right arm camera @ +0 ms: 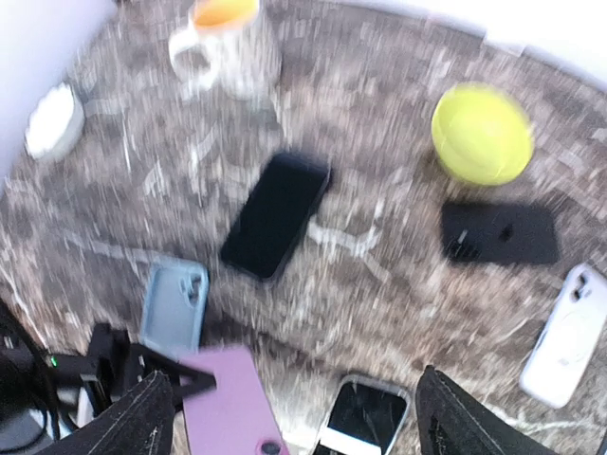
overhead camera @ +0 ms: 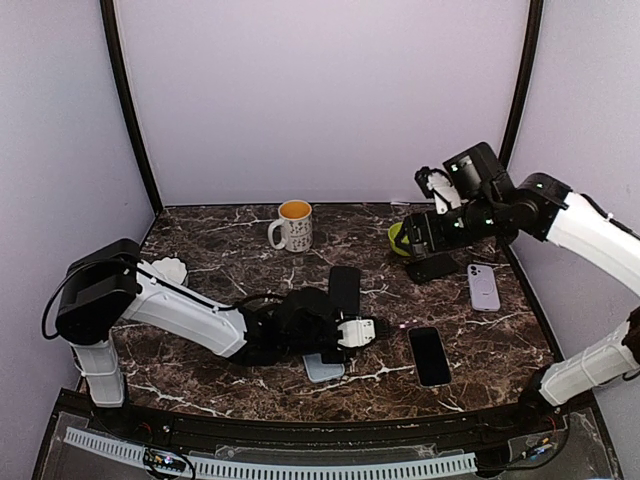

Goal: Put the phone into the phone case
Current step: Pass from the left arm to the right, then adjust the phone case at the center of the board, then install the phone into the phone case.

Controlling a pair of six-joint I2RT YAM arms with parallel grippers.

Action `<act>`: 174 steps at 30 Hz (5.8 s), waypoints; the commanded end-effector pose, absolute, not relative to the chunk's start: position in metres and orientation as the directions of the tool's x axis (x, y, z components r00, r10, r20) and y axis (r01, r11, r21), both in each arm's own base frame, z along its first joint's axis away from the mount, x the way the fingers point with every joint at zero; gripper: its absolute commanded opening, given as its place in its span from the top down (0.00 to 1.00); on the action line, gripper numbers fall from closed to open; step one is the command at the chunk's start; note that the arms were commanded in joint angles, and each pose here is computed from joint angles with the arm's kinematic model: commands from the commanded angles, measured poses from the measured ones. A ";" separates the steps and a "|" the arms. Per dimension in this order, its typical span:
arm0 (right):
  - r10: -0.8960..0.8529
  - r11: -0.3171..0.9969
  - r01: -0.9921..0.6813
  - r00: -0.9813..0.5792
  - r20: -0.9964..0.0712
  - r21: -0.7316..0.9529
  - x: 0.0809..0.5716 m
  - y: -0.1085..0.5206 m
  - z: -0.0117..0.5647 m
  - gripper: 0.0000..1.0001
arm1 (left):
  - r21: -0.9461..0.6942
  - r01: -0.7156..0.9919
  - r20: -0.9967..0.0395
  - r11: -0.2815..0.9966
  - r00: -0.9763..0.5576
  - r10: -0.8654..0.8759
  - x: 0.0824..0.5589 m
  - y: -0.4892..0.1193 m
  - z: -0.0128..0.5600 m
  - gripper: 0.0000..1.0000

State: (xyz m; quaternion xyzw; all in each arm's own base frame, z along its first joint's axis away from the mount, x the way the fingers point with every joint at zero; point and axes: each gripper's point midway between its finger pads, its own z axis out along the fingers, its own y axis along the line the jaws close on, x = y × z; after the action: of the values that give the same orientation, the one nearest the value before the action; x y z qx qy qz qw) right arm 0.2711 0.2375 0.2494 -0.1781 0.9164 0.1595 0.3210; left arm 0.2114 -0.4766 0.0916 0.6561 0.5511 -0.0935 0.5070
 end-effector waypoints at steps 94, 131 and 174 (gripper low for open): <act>0.062 0.737 -0.597 -0.407 -0.911 0.317 0.293 0.360 0.334 0.04 | -0.413 0.694 -0.907 0.590 -0.257 -0.332 0.259 -0.402 0.343 1.00; -0.080 0.848 -0.480 -0.536 -0.840 0.225 0.293 0.331 0.252 0.88 | 0.064 0.687 -0.594 0.724 -0.556 0.581 0.213 -0.310 0.105 0.54; -0.278 0.757 -0.622 -0.582 -0.764 0.199 0.233 0.411 0.146 1.00 | -0.150 0.215 -0.692 0.965 -0.720 0.053 0.331 -0.204 0.152 0.01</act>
State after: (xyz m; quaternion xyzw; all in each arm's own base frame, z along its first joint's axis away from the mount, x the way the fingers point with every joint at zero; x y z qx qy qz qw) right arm 0.2408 0.3757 0.1506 -0.2456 0.8738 0.2115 0.3626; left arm 0.3192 -0.2469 0.1637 0.1578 0.8988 -0.1469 0.3818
